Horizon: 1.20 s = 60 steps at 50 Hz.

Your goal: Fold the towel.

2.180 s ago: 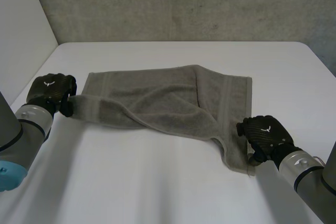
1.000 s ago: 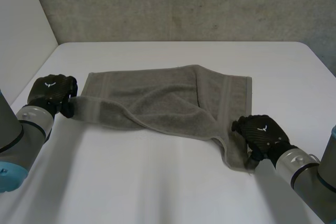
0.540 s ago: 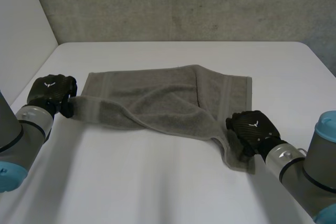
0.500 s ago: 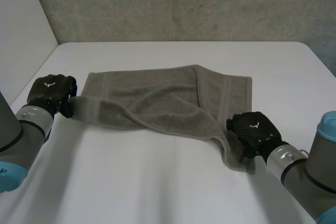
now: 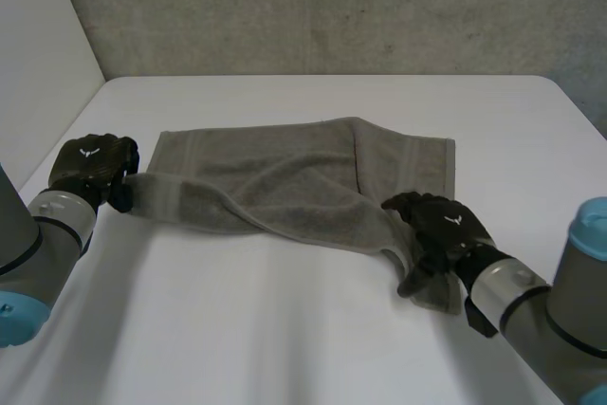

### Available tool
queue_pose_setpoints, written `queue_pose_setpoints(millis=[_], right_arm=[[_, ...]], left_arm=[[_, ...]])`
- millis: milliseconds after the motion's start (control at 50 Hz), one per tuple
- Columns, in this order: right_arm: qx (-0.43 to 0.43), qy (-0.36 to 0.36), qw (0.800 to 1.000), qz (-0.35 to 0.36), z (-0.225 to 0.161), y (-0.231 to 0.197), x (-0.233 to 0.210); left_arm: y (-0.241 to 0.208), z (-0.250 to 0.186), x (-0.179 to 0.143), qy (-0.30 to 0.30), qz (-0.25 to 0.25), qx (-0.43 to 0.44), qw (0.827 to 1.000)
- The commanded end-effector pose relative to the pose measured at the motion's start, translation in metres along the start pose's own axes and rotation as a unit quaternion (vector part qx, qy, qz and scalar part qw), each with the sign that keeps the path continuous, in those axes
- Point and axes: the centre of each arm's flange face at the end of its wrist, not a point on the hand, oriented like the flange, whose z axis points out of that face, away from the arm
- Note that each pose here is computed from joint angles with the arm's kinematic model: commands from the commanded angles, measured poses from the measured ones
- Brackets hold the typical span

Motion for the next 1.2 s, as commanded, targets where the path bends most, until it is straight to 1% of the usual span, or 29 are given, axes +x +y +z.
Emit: queue_pose_setpoints(millis=[20,200,440,540,580,600,640,660,680,700,740,760,800,820,840,860,900,920,940,960,1020,1040,1060,1080,1120,1140,1160,1180,1200], right_arm=[[0.010,0.032,0.999,-0.008,0.023,0.003,-0.003],[0.002,0.089,0.995,-0.035,0.043,0.013,0.001],[0.001,0.094,0.992,-0.081,0.044,0.010,0.006],[0.028,0.075,0.990,-0.112,0.048,-0.016,0.002],[0.049,0.071,0.984,-0.157,0.052,-0.048,0.000],[0.049,0.071,0.984,-0.157,0.052,-0.048,0.000],[0.074,0.080,0.968,-0.224,0.062,-0.083,0.001],[0.074,0.080,0.968,-0.225,0.062,-0.083,0.001],[0.094,0.089,0.956,-0.263,0.069,-0.101,0.002],[0.094,0.090,0.956,-0.264,0.069,-0.101,0.002],[0.162,0.131,0.919,-0.334,0.083,-0.147,0.014],[0.163,0.132,0.919,-0.335,0.083,-0.148,0.014],[0.259,0.173,0.869,-0.386,0.087,-0.194,0.014],[0.259,0.173,0.868,-0.386,0.087,-0.194,0.014],[0.309,0.198,0.840,-0.400,0.086,-0.213,0.016],[0.310,0.198,0.839,-0.400,0.086,-0.213,0.016],[0.414,0.224,0.782,-0.408,0.083,-0.240,0.012],[0.415,0.225,0.782,-0.408,0.083,-0.240,0.012],[0.450,0.237,0.760,-0.405,0.078,-0.248,0.011],[0.466,0.241,0.750,-0.404,0.073,-0.251,0.010],[0.465,0.238,0.750,-0.406,0.067,-0.253,0.008],[0.453,0.233,0.758,-0.408,0.063,-0.251,0.007],[0.424,0.222,0.776,-0.411,0.064,-0.242,0.008],[0.424,0.222,0.776,-0.411,0.064,-0.242,0.008],[0.328,0.188,0.826,-0.419,0.070,-0.210,0.011],[0.327,0.187,0.826,-0.419,0.070,-0.210,0.011],[0.265,0.158,0.853,-0.421,0.071,-0.188,0.010],[0.197,0.125,0.877,-0.419,0.070,-0.163,0.010],[0.197,0.125,0.877,-0.419,0.070,-0.162,0.010]], left_arm=[[0.000,0.000,0.000,0.000,0.000,0.000,1.000],[0.001,-0.001,0.000,0.000,0.000,-0.002,1.000],[-0.002,0.000,0.000,0.000,0.000,0.003,1.000],[-0.007,0.003,-0.001,-0.001,0.002,0.012,1.000],[-0.021,0.009,-0.001,-0.002,0.006,0.039,0.999],[-0.022,0.009,-0.001,-0.002,0.006,0.040,0.999],[-0.039,0.025,-0.005,-0.009,0.008,0.074,0.997],[-0.039,0.025,-0.005,-0.009,0.008,0.074,0.997],[-0.049,0.036,-0.006,-0.013,0.008,0.093,0.996],[-0.049,0.036,-0.006,-0.013,0.008,0.093,0.996],[-0.082,0.058,-0.011,-0.025,0.009,0.144,0.989],[-0.082,0.058,-0.011,-0.025,0.009,0.145,0.989],[-0.120,0.071,-0.009,-0.028,0.008,0.208,0.978],[-0.120,0.071,-0.009,-0.028,0.008,0.208,0.978],[-0.138,0.073,-0.011,-0.032,0.004,0.238,0.971],[-0.139,0.073,-0.011,-0.032,0.004,0.239,0.971],[-0.168,0.073,-0.019,-0.046,-0.017,0.296,0.954],[-0.168,0.073,-0.019,-0.046,-0.017,0.296,0.954],[-0.178,0.073,-0.023,-0.056,-0.035,0.322,0.944],[-0.185,0.070,-0.027,-0.064,-0.051,0.340,0.937],[-0.189,0.068,-0.029,-0.066,-0.062,0.350,0.932],[-0.186,0.067,-0.029,-0.065,-0.068,0.343,0.934],[-0.175,0.068,-0.027,-0.061,-0.069,0.325,0.941],[-0.175,0.068,-0.027,-0.061,-0.069,0.325,0.941],[-0.145,0.069,-0.023,-0.055,-0.069,0.270,0.959],[-0.145,0.069,-0.023,-0.055,-0.069,0.270,0.959],[-0.126,0.069,-0.019,-0.050,-0.069,0.235,0.968],[-0.126,0.068,-0.019,-0.050,-0.069,0.235,0.968],[-0.106,0.067,-0.014,-0.044,-0.067,0.199,0.977]])
